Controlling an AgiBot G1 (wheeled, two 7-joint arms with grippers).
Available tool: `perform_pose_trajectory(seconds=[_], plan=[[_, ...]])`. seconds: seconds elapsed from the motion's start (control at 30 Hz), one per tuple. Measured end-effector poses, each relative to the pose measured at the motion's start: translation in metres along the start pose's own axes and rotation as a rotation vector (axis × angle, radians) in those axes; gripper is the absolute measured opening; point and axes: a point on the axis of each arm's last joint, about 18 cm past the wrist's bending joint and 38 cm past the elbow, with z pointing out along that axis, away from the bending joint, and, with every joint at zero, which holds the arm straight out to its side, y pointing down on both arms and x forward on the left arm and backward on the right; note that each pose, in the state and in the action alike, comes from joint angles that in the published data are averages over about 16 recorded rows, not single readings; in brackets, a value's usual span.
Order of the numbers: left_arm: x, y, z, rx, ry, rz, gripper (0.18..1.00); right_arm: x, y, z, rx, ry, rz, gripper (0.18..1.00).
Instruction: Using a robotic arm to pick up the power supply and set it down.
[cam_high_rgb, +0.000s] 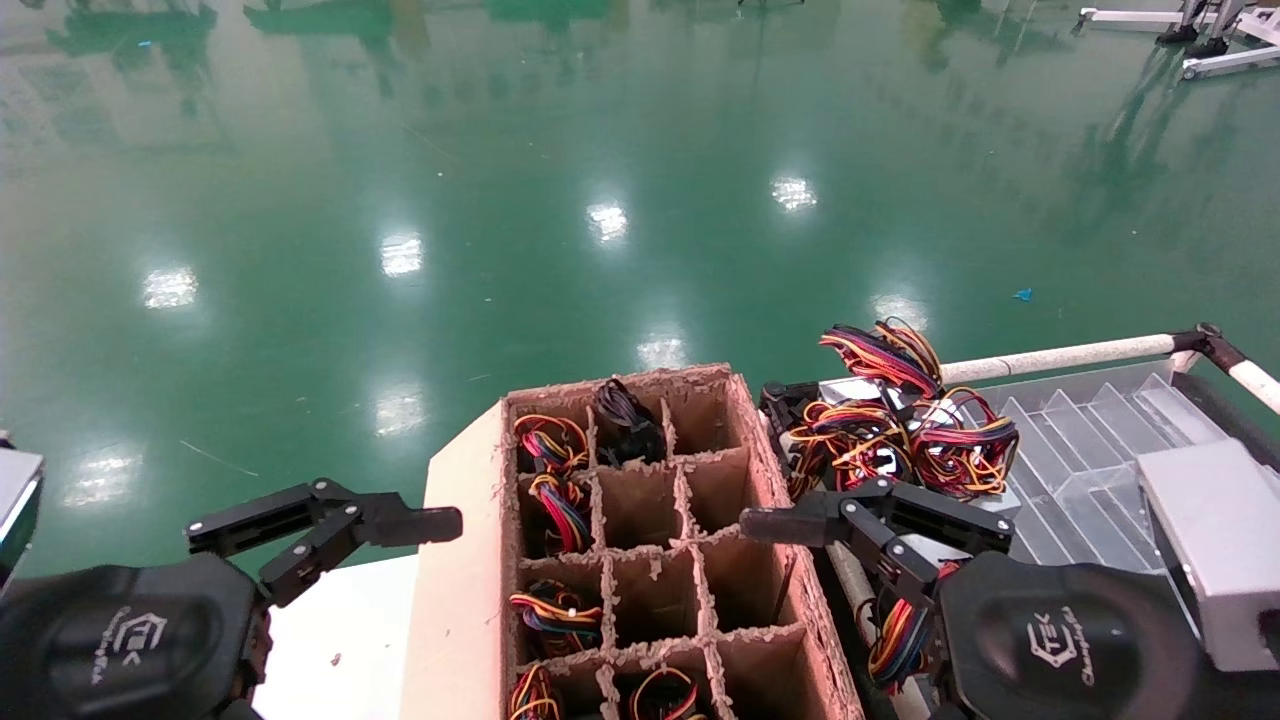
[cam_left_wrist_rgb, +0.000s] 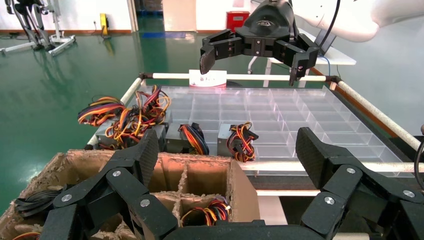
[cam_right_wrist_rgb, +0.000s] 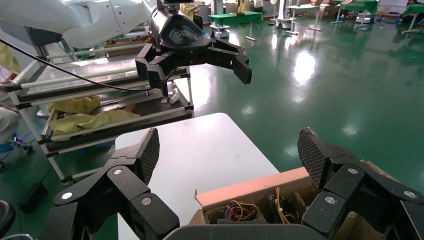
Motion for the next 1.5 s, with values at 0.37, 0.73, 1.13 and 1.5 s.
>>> perform_pose_trajectory(seconds=[0.37, 0.73, 1.13, 1.5], plan=[[0.0, 0.0, 0.0, 0.0, 0.0, 0.0, 0.994, 0.0, 0.0, 0.0, 0.0, 0.0, 0.0, 1.0], [0.0, 0.0, 0.0, 0.0, 0.0, 0.0, 0.918, 0.0, 0.0, 0.0, 0.0, 0.0, 0.0, 1.0], [0.0, 0.0, 0.0, 0.0, 0.0, 0.0, 0.704, 0.0, 0.002, 0.0, -0.007, 0.002, 0.0, 1.0], [0.0, 0.0, 0.0, 0.0, 0.0, 0.0, 0.447, 0.009, 0.037, 0.011, -0.159, 0.011, 0.006, 1.0]])
